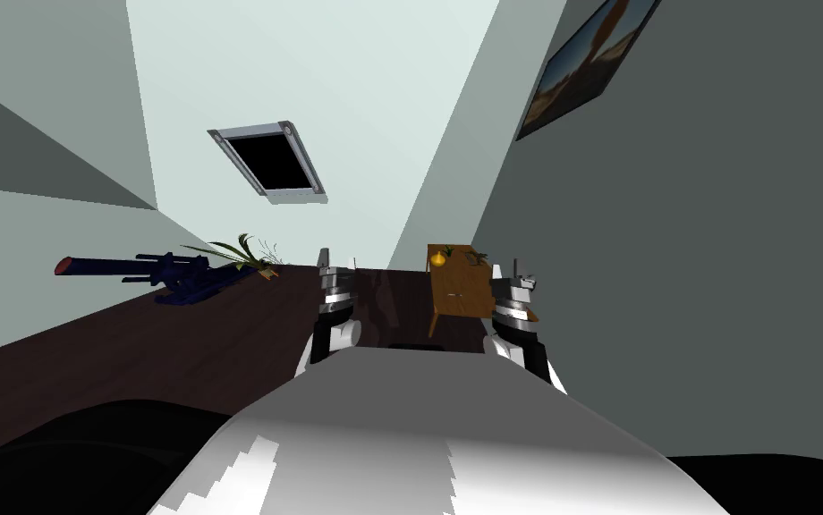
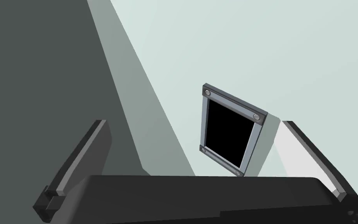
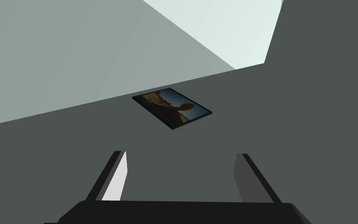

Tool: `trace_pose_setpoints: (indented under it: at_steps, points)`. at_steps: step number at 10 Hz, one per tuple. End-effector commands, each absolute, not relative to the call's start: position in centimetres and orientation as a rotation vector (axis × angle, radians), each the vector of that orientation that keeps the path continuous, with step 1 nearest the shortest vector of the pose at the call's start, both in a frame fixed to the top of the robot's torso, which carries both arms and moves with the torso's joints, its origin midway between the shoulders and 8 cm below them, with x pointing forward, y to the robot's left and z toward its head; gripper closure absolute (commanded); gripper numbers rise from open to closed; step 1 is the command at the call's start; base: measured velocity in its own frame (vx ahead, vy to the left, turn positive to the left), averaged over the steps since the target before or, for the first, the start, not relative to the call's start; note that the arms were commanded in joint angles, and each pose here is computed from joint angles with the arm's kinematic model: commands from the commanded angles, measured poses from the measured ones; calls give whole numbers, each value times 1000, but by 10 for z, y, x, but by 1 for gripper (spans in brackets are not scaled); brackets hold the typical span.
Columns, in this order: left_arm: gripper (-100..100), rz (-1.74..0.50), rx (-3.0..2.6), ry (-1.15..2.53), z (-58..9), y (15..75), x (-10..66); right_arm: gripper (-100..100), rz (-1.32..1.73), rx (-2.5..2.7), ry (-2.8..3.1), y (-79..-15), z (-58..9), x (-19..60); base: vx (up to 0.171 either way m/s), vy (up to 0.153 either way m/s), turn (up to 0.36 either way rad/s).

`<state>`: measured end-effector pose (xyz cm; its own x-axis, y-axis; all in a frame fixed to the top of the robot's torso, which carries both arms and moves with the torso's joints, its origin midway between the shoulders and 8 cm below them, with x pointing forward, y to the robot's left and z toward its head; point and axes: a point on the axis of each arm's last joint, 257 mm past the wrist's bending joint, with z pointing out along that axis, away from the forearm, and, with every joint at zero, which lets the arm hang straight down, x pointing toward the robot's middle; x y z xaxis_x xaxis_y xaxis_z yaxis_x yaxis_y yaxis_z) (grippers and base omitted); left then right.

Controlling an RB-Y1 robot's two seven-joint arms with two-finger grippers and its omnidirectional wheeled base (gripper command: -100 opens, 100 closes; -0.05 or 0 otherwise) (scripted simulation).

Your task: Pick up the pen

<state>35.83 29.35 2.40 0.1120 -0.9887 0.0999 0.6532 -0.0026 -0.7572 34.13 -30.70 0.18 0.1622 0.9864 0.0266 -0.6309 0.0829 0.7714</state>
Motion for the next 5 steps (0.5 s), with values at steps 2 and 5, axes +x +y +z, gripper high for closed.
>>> trace_pose_setpoints:
  at_steps: [2,5]
  points:
    - [0,-1401,-774,554,24,293,358,-100,1292,687,682,-297,-7,347,19,75,24]
    - [0,-1401,-774,554,24,293,358,-100,1236,603,796,-283,-25,355,41,114,28]
